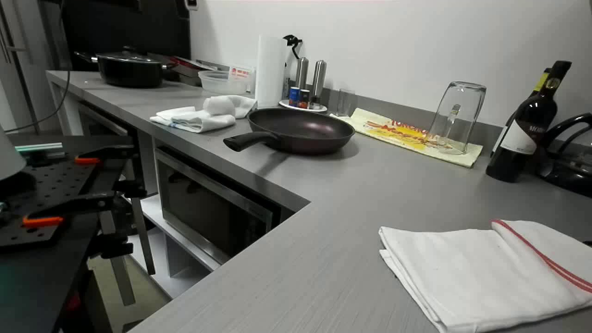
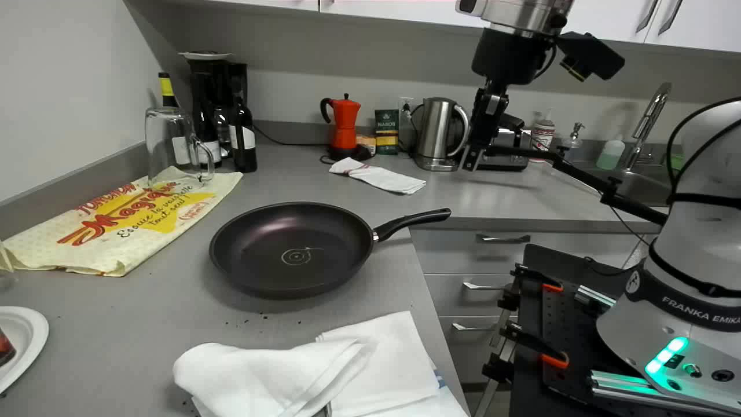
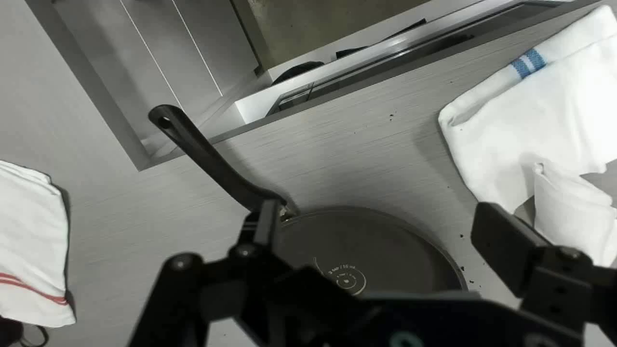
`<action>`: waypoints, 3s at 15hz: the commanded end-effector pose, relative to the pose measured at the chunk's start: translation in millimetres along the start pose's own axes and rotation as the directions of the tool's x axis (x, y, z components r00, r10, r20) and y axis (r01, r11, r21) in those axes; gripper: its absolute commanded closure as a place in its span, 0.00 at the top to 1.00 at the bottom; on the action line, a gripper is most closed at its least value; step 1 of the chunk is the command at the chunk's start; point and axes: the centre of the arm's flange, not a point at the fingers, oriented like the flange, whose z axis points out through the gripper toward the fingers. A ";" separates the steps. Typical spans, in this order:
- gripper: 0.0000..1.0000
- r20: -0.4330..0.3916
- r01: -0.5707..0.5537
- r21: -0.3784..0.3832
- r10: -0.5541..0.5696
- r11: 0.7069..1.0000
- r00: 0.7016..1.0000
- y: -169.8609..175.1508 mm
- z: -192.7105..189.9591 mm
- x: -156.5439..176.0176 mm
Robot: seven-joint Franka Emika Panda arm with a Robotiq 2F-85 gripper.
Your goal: Pick the cloth and wipe the pan
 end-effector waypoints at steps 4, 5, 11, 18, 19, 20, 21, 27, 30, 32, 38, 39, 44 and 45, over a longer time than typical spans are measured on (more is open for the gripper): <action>1.00 0.000 0.000 0.000 0.000 1.000 1.000 0.0 0.0 0.0; 1.00 0.000 0.000 0.000 0.000 1.000 1.000 0.0 0.0 0.0; 1.00 0.021 0.011 0.003 -0.011 1.000 1.000 0.9 14.0 11.9; 1.00 -0.027 0.183 0.121 -0.181 0.976 0.983 -25.4 63.3 92.7; 1.00 -0.022 0.198 0.122 -0.197 0.973 0.980 -30.3 71.8 105.1; 1.00 -0.018 0.215 0.151 -0.215 0.965 0.977 -36.6 79.8 116.7; 1.00 -0.011 0.230 0.166 -0.231 0.959 0.973 -42.2 86.6 126.0; 1.00 0.029 0.303 0.291 -0.325 0.907 0.945 -94.5 120.0 180.8; 1.00 0.045 0.310 0.318 -0.341 0.896 0.939 -116.9 131.8 199.0; 1.00 0.048 0.332 0.336 -0.368 0.881 0.929 -132.7 139.9 205.3; 1.00 0.064 0.394 0.383 -0.449 0.836 0.891 -193.3 174.3 206.7; 1.00 0.069 0.396 0.391 -0.456 0.831 0.887 -202.3 179.9 206.0; 1.00 0.117 0.379 0.415 -0.462 0.827 0.879 -228.8 213.4 202.2; 1.00 0.125 0.374 0.418 -0.460 0.828 0.879 -230.6 218.9 201.5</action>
